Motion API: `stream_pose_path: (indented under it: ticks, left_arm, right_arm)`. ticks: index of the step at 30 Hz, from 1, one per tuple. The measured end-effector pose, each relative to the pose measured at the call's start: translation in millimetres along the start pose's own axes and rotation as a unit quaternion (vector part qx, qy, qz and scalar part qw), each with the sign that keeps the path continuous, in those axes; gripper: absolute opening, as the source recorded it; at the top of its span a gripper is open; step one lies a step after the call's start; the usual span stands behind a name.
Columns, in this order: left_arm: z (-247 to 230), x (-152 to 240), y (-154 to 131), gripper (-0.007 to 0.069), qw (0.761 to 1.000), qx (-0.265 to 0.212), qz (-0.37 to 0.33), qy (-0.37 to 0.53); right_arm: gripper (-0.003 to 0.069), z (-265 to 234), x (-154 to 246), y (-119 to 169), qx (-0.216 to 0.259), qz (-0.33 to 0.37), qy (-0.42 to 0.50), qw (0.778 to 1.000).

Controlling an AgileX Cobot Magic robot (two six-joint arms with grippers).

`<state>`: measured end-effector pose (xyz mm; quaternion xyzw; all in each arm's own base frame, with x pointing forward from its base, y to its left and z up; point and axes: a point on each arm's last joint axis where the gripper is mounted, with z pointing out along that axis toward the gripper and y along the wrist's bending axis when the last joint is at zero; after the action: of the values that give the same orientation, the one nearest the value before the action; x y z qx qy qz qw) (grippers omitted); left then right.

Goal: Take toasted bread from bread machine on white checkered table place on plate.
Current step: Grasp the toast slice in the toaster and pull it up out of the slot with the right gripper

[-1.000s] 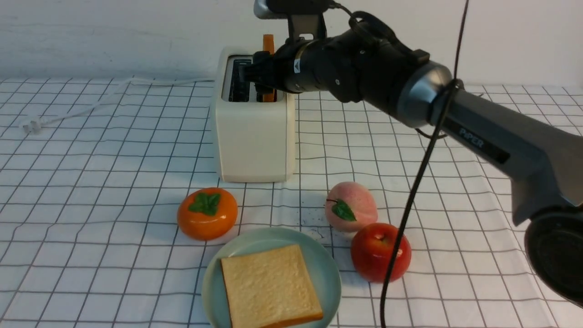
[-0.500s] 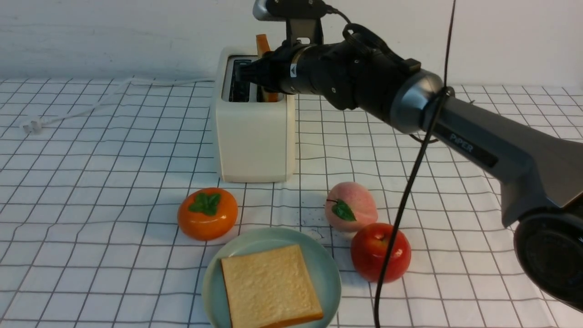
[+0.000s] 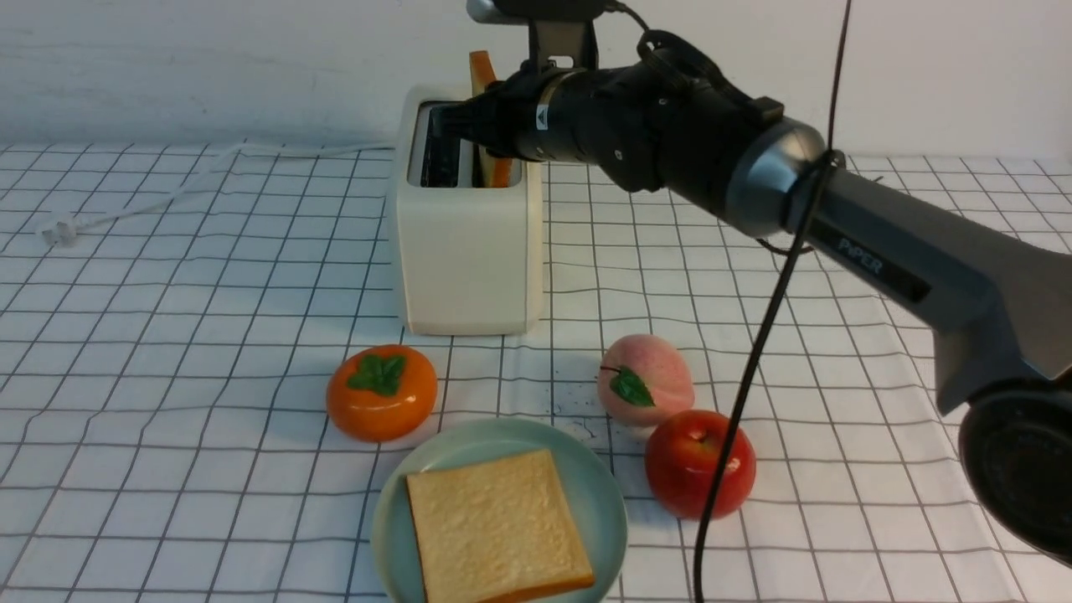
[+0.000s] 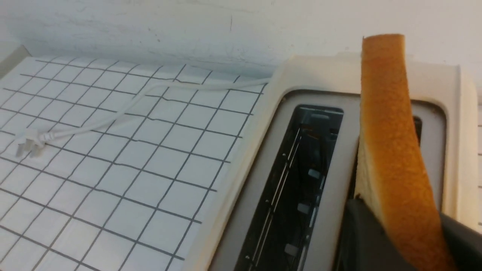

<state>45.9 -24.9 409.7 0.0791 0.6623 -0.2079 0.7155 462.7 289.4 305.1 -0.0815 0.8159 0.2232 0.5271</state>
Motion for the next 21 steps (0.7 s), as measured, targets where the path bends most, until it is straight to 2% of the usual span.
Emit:
stream_pose_path:
  ticks: [6, 14, 21]
  left_arm:
    - [0.0, 0.0, 0.0, -0.0013, 1.000, 0.000, 0.000, 0.000]
    - [0.0, 0.9, -0.1, -0.0013, 1.000, 0.001, 0.000, 0.005]
    - [-0.1, 5.2, -0.7, -0.0013, 1.000, 0.004, 0.000, 0.028]
  right_arm:
    - [0.0122, -22.3, -27.3, 8.1, -0.015, 0.002, -0.039, 0.999]
    - [0.0122, -28.0, -30.4, 8.7, -0.009, 0.004, -0.028, 1.000]
    - [0.0122, -81.0, -60.8, 33.1, -0.009, -0.040, -0.012, 0.999]
